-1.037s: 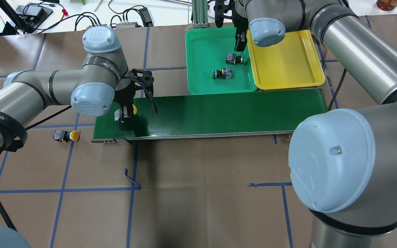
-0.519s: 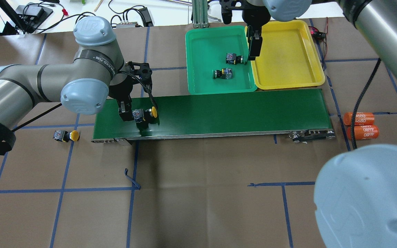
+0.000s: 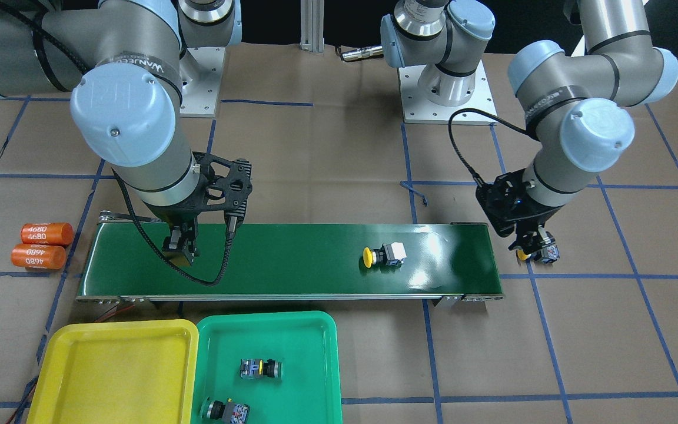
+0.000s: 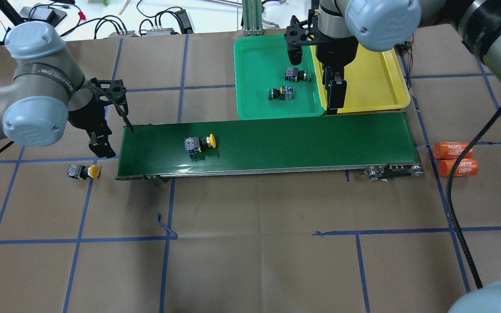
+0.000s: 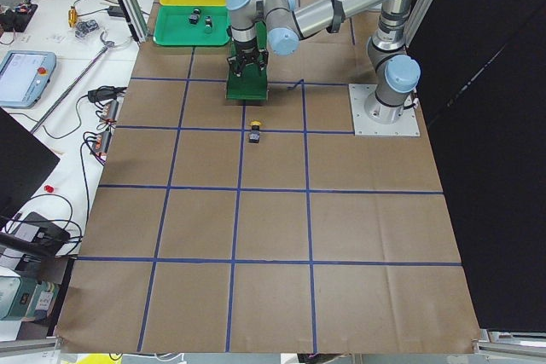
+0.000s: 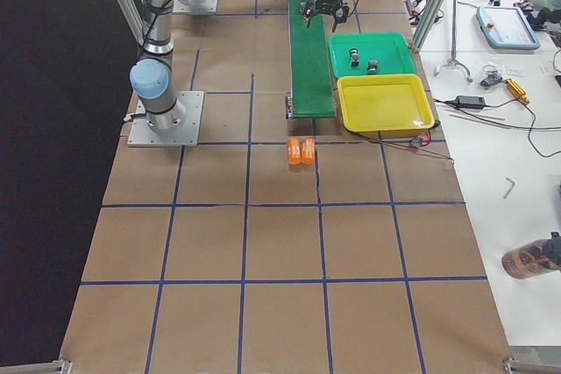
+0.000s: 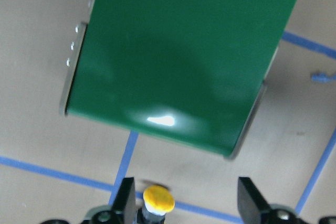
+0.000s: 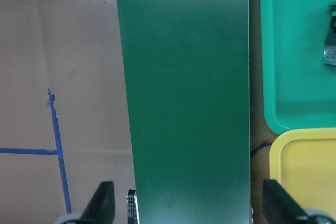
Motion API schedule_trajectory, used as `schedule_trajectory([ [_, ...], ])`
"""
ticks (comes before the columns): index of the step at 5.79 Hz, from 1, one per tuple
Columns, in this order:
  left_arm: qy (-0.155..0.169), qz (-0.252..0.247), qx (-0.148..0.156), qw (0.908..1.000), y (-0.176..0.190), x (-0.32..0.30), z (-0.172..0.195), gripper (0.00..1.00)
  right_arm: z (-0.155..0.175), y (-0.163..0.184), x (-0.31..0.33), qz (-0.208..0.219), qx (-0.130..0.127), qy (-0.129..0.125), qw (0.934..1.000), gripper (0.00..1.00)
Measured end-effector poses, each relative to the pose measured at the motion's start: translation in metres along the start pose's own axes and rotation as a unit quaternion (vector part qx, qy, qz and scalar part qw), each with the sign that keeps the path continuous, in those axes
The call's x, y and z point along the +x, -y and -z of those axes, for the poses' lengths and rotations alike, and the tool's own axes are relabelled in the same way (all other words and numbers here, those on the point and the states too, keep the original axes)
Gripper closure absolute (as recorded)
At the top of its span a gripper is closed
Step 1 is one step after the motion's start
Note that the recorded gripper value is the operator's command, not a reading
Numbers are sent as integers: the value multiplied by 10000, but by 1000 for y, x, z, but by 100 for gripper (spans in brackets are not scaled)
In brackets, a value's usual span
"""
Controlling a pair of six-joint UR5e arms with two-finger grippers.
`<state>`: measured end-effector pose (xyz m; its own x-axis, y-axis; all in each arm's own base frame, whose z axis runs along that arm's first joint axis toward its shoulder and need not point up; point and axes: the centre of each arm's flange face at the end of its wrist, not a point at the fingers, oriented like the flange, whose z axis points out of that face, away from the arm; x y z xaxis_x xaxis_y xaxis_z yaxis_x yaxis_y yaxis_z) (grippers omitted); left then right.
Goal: Sort buttons by color to trays
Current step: 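Move the left gripper down onto the last yellow button beside the belt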
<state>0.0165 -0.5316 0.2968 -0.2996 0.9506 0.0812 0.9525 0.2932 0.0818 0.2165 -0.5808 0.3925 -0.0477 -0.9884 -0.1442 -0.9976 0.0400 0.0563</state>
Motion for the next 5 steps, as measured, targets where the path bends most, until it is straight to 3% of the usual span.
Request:
schedule_trajectory([
  [2,-107,-871,115,9961,-77,-20,-29,27,-6,1,-6,15,10,-5,10000,0],
  [3,19,-1383,110,9903,-91,-31,-51,27,-8,4,-8,40,27,-27,10000,0],
  [5,82,-1955,130,9806,-98,-33,-91,17,-27,27,-13,96,71,-228,9997,0],
])
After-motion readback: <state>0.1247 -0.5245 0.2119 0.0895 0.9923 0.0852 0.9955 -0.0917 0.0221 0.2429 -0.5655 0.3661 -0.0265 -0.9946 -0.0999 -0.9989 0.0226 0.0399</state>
